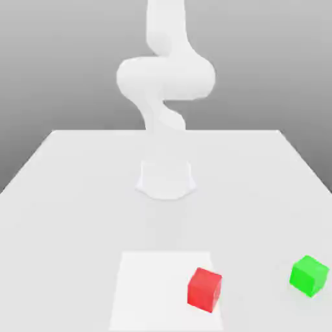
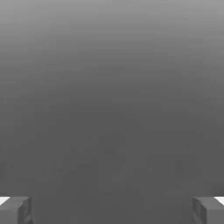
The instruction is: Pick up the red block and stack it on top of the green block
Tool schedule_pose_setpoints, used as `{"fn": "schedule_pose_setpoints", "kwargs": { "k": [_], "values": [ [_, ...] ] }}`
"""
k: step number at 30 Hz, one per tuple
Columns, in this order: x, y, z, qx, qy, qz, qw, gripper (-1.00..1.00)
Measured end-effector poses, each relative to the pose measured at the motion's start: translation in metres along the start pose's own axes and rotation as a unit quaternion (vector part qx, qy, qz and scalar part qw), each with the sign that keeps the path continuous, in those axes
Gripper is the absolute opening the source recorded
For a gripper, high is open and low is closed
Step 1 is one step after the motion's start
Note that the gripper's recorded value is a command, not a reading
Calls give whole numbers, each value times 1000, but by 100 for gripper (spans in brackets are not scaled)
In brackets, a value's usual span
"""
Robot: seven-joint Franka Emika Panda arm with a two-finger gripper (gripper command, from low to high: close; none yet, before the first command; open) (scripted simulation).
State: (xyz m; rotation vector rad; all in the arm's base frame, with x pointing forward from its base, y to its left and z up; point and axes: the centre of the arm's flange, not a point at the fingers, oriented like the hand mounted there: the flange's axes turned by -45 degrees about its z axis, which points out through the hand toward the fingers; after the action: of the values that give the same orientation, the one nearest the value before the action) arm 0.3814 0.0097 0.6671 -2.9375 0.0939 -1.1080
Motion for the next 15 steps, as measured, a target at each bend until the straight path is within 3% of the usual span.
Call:
{"fn": "schedule_pose_setpoints", "kwargs": {
  "k": [7, 15],
  "values": [
    [-41, -22, 151, -31, -109, 58, 992, 0],
    [-136, -38, 288, -60, -227, 122, 964, 0]
  ]
}}
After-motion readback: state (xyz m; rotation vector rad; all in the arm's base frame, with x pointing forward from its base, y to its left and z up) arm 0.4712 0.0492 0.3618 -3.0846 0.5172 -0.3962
